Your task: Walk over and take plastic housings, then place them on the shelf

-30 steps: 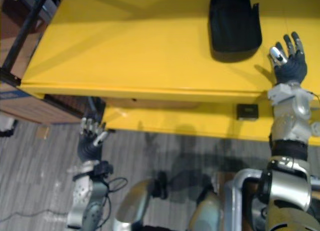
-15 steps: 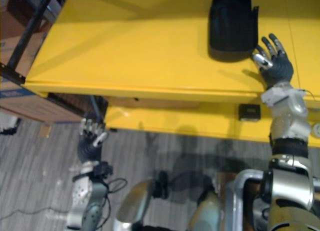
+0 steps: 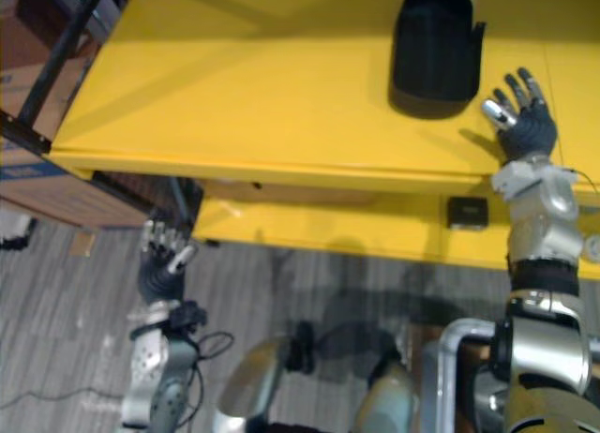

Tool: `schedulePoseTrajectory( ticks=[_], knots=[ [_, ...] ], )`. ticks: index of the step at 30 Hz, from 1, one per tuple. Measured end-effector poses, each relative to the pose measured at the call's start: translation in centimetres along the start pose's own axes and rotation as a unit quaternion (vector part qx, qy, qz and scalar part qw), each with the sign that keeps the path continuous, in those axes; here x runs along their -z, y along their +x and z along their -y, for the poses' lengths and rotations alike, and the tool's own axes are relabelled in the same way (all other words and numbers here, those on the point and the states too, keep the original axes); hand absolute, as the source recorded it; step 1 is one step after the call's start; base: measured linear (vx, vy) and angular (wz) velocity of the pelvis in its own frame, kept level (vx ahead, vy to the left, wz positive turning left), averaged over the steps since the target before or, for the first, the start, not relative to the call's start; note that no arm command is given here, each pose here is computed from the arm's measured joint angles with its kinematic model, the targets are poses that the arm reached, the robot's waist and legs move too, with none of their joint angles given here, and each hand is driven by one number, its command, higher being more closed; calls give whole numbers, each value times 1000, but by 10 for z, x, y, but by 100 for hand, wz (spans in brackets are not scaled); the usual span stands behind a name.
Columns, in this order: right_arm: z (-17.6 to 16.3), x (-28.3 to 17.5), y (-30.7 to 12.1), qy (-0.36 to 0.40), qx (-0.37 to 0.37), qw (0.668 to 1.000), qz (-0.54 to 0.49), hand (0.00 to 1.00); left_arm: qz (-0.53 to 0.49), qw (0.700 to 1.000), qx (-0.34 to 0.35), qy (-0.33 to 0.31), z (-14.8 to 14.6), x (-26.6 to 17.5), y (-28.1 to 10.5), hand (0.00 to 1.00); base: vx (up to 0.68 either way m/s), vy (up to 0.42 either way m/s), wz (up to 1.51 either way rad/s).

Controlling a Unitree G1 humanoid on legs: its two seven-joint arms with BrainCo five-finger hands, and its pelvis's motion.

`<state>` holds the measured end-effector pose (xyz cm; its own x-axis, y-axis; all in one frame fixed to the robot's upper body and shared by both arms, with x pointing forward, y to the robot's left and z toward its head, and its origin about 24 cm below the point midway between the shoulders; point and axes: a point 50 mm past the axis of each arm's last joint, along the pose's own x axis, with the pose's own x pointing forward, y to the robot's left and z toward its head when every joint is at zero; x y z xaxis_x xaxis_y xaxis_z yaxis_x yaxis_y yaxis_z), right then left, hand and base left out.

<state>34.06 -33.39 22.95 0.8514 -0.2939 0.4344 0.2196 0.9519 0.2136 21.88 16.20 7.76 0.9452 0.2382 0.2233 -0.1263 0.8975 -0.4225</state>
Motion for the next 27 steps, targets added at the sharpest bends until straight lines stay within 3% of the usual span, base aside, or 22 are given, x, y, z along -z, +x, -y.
schedulePoseTrajectory(
  ticks=[2,5,10,13,20,27],
  knots=[
    [-3,-13,-14,-33,14,997,68,0,-13,1000,1,-2,1,4,-5,0,63,-14,-8],
    [-14,2,-44,-54,17,995,82,0,-28,999,-17,7,-9,8,-14,0,107,-11,-9],
    [-23,74,-158,-18,88,995,-37,0,-32,996,-75,30,-35,6,-25,0,146,-2,-14],
    [-32,89,-206,-3,86,992,-96,0,-18,995,-87,38,-40,2,-22,0,68,29,-39],
    [-52,109,-258,42,71,979,-186,0,-4,993,-107,39,-36,1,-18,0,-33,61,-22],
    [-51,122,-262,33,97,971,-215,0,-6,991,-120,66,-44,-4,-20,0,10,22,-16]
  ],
)
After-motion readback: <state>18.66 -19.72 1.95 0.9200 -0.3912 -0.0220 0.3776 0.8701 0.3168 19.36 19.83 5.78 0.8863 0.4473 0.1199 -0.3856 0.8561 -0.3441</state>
